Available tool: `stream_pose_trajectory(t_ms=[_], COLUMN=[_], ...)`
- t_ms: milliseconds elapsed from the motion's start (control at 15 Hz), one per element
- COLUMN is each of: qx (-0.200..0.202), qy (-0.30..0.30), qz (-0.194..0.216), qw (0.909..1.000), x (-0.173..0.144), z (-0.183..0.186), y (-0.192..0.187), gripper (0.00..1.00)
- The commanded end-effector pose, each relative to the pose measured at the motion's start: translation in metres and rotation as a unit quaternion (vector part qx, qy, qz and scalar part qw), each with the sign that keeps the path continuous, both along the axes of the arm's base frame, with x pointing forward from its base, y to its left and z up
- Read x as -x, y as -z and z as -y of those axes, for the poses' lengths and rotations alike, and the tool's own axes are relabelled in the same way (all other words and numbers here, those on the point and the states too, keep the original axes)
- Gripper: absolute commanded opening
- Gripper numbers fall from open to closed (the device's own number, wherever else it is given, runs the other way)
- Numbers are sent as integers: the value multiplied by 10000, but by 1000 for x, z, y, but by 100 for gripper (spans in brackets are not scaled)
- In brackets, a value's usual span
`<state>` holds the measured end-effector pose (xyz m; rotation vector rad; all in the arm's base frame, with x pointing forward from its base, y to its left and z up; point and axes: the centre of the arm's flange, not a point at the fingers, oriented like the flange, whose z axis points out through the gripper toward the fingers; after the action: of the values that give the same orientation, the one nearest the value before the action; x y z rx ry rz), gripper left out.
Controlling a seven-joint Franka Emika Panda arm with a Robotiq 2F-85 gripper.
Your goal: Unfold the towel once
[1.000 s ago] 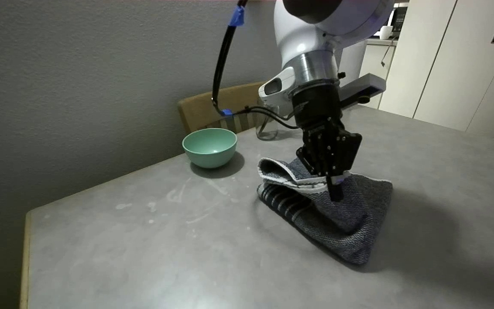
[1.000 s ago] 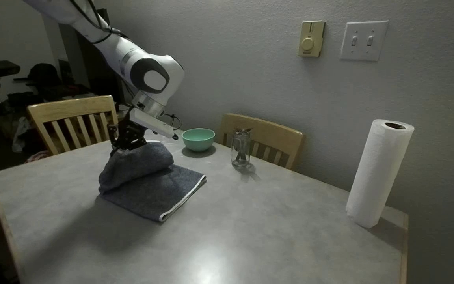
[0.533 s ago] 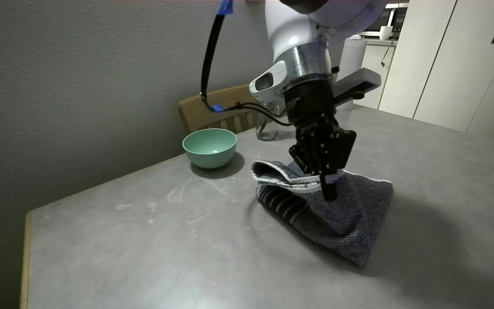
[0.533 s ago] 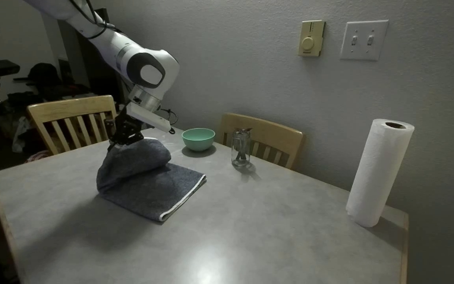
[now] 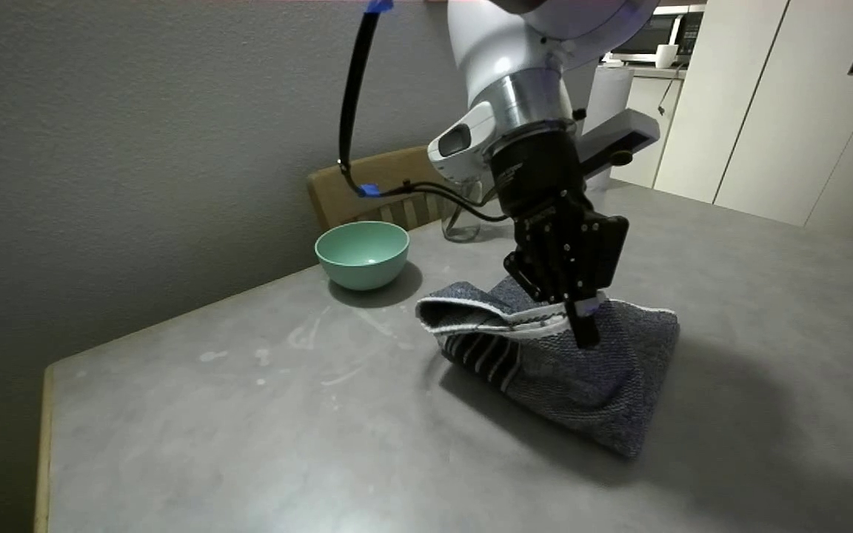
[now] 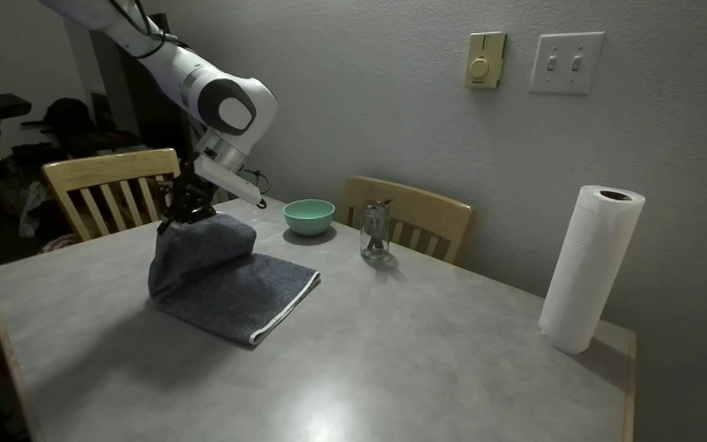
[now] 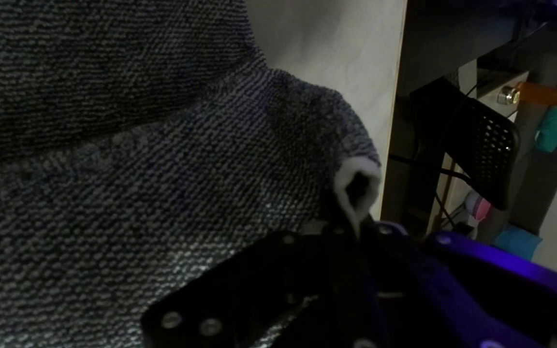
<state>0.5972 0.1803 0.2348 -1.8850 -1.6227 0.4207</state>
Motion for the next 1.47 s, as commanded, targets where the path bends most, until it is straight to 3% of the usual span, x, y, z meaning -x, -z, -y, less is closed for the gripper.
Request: stream_pose_trajectory(t_ms=[0,800,1400], qx=[-105,-74,372], qy=[-181,-161,76], qz=[-204,-563,-584], qw=[9996,9983,9976], x=[-9,-14,-5], z=[-2,-17,-55], y=[1,21,30], gripper=[1,1,1])
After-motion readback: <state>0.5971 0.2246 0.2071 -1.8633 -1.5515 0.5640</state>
